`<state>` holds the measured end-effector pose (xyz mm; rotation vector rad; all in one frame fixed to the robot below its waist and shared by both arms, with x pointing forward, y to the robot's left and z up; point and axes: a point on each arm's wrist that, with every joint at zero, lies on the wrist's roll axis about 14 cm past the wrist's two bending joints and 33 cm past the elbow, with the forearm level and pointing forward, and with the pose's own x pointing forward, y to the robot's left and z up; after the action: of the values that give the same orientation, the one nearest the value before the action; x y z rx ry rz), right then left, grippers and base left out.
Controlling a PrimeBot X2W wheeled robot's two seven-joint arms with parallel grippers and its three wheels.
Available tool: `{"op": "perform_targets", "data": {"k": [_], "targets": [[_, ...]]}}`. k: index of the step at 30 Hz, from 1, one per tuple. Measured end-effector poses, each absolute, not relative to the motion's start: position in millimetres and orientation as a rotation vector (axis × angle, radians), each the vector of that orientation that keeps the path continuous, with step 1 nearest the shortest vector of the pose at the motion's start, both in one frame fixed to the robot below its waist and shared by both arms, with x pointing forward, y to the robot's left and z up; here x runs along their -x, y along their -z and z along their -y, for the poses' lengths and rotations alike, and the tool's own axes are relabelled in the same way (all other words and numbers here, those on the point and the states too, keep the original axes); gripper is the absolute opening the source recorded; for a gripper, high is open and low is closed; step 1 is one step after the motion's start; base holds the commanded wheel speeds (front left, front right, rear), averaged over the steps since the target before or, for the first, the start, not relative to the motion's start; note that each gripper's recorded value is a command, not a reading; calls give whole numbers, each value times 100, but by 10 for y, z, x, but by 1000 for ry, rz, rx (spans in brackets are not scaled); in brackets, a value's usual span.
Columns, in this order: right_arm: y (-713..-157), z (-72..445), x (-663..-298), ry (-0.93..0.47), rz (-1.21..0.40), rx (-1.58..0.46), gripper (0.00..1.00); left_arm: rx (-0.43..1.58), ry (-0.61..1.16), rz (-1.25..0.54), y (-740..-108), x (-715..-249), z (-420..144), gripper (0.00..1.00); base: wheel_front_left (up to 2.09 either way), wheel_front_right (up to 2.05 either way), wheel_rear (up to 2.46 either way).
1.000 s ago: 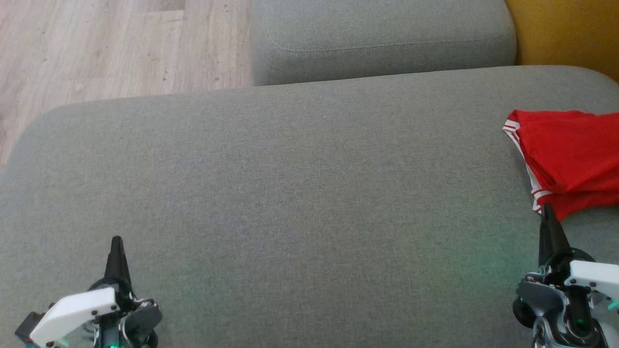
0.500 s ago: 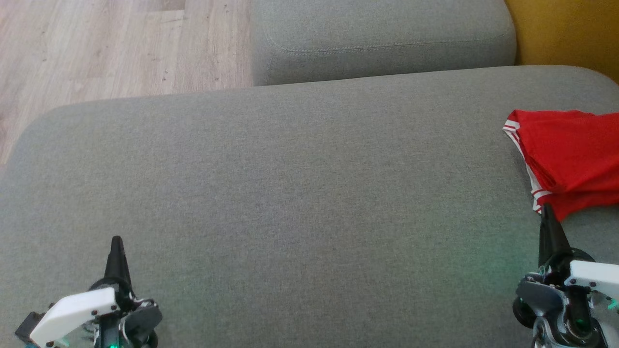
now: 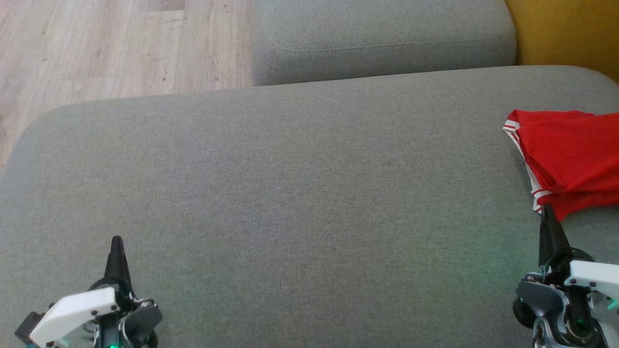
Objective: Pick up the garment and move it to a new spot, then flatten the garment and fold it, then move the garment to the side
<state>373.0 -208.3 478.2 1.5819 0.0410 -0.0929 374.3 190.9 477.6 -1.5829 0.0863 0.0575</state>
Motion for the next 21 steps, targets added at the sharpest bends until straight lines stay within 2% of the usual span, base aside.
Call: {"op": "perform_targets", "data": {"k": [21], "targets": [[-4782,2083,-3730,93,-41,-1582,0,1583,-58,-86,-4776,-3743,-1909,0,0,0,0]]}}
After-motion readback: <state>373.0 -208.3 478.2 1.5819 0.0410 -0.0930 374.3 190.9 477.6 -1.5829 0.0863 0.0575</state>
